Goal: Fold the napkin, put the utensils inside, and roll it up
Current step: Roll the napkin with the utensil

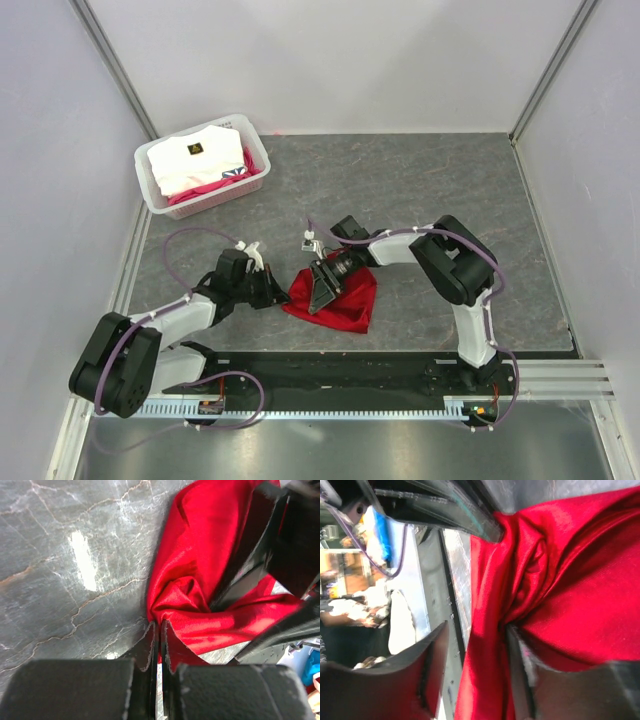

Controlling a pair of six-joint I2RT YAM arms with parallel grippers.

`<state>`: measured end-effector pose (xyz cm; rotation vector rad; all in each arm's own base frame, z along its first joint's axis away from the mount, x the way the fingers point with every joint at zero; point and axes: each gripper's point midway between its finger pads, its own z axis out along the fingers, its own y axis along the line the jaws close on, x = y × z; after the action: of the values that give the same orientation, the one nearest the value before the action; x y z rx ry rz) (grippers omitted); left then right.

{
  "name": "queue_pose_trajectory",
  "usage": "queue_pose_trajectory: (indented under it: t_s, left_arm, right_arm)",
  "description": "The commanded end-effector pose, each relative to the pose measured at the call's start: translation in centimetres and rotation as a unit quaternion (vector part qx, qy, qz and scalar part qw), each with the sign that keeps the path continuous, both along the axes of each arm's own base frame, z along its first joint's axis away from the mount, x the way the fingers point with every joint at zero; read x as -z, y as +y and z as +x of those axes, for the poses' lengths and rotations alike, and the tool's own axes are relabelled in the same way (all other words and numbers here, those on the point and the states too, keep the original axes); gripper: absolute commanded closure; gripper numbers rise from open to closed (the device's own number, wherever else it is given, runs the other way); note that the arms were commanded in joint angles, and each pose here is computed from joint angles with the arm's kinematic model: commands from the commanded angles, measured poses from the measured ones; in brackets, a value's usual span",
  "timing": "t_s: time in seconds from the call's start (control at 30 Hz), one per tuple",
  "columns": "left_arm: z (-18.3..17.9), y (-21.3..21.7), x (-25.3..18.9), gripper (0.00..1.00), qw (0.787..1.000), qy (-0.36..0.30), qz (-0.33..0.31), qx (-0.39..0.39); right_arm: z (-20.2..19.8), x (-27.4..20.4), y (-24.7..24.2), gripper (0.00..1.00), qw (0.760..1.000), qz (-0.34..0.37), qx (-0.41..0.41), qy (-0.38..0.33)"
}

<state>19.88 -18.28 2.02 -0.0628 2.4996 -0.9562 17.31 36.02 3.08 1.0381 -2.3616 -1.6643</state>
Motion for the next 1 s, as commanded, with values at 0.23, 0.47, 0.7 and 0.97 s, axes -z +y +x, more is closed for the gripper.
queue_pose_trajectory:
  t_s: [0.23,0.47,0.7,0.97]
  left_arm:
    - [1.3,-0.1,-1.2,0.98,1.000,0.010,0.012,-0.018]
    - [1.1,0.8,-0.8,0.98,0.998,0.039,0.045,-0.034]
    - [1.0,1.1,-0.4,0.98,0.997,0.051,0.057,-0.033]
    - [1.1,1.1,-0.3,0.98,0.996,0.054,0.060,-0.032]
  right_arm:
    - [5.9,-6.8,-0.7,0.22,0.964,-0.033,0.109,-0.239]
    - [3.0,-9.1,-4.3,0.22,0.895,-0.137,0.197,-0.376]
    - [-3.4,-10.0,-4.8,0.21,0.883,-0.165,0.199,-0.391]
    - [-6.4,-7.4,-4.6,0.24,0.883,-0.215,0.173,-0.381]
